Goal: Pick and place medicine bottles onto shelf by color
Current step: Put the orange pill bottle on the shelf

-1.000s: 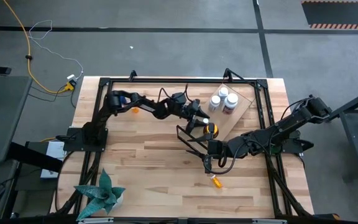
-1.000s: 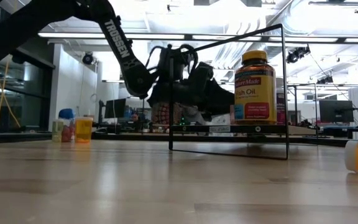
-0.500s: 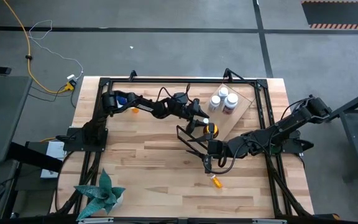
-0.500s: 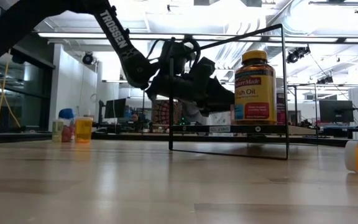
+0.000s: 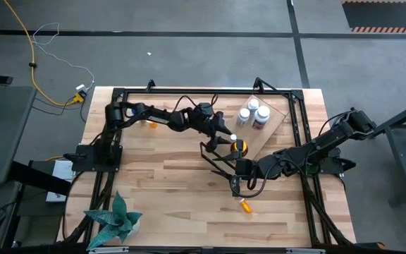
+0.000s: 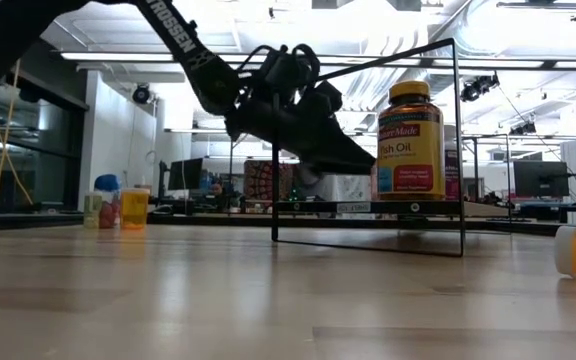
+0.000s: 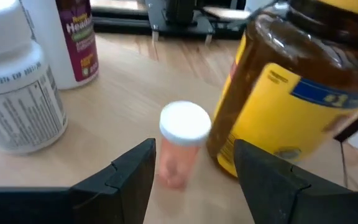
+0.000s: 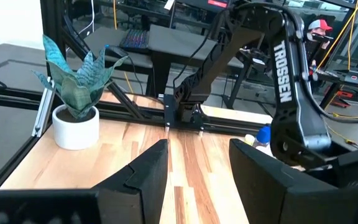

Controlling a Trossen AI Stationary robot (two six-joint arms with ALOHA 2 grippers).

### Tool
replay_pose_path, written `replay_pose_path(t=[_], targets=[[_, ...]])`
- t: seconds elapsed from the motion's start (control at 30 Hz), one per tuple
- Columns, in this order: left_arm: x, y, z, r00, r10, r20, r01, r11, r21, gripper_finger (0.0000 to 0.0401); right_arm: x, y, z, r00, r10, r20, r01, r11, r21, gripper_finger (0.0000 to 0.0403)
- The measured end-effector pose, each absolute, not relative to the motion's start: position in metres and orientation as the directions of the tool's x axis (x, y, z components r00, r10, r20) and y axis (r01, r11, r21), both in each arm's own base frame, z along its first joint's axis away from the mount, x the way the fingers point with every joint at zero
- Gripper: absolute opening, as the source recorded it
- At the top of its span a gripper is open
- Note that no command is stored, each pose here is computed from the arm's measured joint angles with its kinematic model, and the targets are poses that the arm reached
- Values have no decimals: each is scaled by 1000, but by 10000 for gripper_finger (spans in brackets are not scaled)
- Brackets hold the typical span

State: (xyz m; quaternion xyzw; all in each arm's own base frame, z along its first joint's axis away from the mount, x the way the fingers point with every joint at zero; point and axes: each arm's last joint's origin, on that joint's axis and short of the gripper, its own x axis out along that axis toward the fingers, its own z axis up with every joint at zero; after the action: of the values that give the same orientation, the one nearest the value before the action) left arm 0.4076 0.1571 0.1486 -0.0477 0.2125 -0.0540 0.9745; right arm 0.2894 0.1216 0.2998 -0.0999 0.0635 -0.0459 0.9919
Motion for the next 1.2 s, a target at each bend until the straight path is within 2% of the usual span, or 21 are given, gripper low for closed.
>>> replay_pose_path(t=[0.33, 0.57, 0.83, 0.93, 1.07, 1.2], targets=[[387, 159, 175, 850, -108, -515, 53, 991, -122, 206, 289, 122, 300, 988, -104, -116, 79, 976, -203, 165], [354, 166, 228, 821, 81, -565, -113, 993, -22, 206, 289, 122, 300, 988, -104, -115, 79, 976, -203, 165], [296, 159, 321, 855, 301, -423, -294, 952, 85, 195, 289, 121, 300, 988, -104, -116, 79, 975, -206, 165], [275, 148, 348, 869, 338, -362, -328, 940, 91, 187, 289, 122, 300, 988, -104, -116, 78, 976, -205, 165], [251, 132, 362, 890, 333, -311, -328, 942, 71, 176, 290, 121, 300, 988, -106, -115, 81, 975, -207, 165], [225, 116, 343, 906, 336, -258, -336, 941, 47, 168, 291, 117, 300, 986, -119, -115, 93, 974, -207, 165]])
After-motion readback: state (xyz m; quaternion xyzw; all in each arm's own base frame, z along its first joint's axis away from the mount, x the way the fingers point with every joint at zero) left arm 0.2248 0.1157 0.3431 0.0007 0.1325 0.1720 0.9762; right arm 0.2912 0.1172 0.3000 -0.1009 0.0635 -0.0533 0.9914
